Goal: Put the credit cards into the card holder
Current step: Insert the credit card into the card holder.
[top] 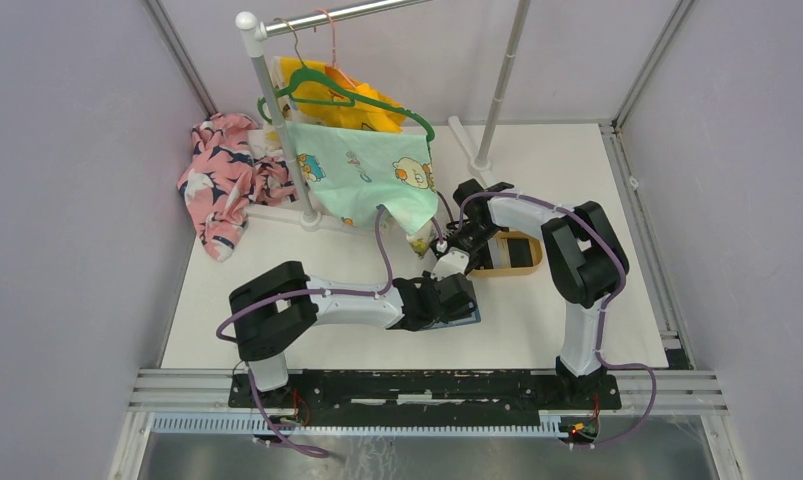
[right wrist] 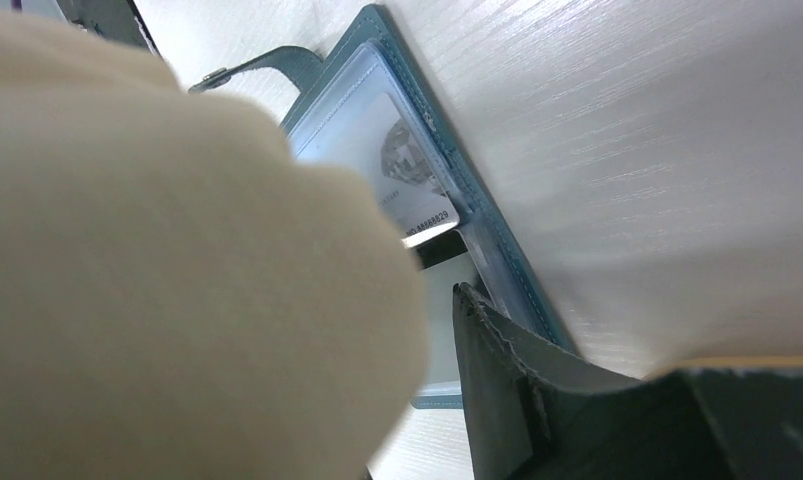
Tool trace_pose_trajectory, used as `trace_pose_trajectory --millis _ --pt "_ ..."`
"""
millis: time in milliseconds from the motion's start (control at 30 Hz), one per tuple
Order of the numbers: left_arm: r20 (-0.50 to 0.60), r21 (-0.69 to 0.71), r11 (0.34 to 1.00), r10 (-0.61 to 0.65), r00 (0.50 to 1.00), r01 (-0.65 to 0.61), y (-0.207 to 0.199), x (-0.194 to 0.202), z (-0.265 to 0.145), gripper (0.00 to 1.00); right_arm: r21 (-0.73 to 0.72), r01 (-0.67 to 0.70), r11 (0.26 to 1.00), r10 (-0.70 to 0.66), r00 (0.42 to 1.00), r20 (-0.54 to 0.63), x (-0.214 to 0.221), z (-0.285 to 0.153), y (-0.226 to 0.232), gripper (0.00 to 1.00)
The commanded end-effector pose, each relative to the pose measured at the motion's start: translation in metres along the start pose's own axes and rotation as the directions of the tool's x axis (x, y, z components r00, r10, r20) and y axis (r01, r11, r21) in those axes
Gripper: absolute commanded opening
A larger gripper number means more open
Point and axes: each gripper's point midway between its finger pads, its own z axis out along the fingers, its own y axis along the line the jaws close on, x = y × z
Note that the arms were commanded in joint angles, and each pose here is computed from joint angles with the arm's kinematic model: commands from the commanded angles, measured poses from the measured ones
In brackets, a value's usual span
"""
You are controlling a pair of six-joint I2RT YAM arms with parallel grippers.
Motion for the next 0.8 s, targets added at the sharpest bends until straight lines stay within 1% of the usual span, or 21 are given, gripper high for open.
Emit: trace_pose_trajectory --millis 0,100,167,300,400,567,767 --pt "0.036 -0.048 0.997 -0.06 0.998 0.062 0.009 -0.011 -0.006 0.03 -0.012 0.061 0.998 -0.061 0.997 0.048 -0.014 -0.011 0.013 0.51" --pt "0.034 -0.036 0.997 -0.067 0.997 0.068 0.008 -0.013 -0.01 0.02 -0.011 0.061 0.998 -0.061 0.997 0.047 -0.014 -0.011 0.013 0.51" --pt "0.045 -0.003 0.997 -0.076 0.996 0.076 0.002 -0.019 -0.015 0.03 -0.013 0.063 0.998 -0.062 0.997 0.047 -0.014 -0.011 0.014 0.51" --pt "0.079 0.11 0.99 -0.099 0.992 0.09 -0.02 -0.037 -0.024 0.03 -0.017 0.065 0.998 -0.064 0.997 0.049 -0.015 -0.011 0.015 0.51" --pt "0.073 0.164 0.983 -0.102 0.992 0.089 -0.033 -0.039 -0.024 0.03 -0.018 0.062 0.998 -0.061 0.997 0.047 -0.014 -0.011 0.014 0.51" --pt "0.04 0.149 0.986 -0.086 0.995 0.08 -0.036 -0.029 -0.01 0.03 -0.02 0.065 0.998 -0.064 0.997 0.047 -0.014 -0.01 0.014 0.51" --pt "0.013 0.087 0.993 -0.079 0.997 0.077 -0.019 -0.013 -0.001 0.02 -0.021 0.064 0.998 -0.063 0.997 0.043 -0.013 -0.01 0.014 0.51"
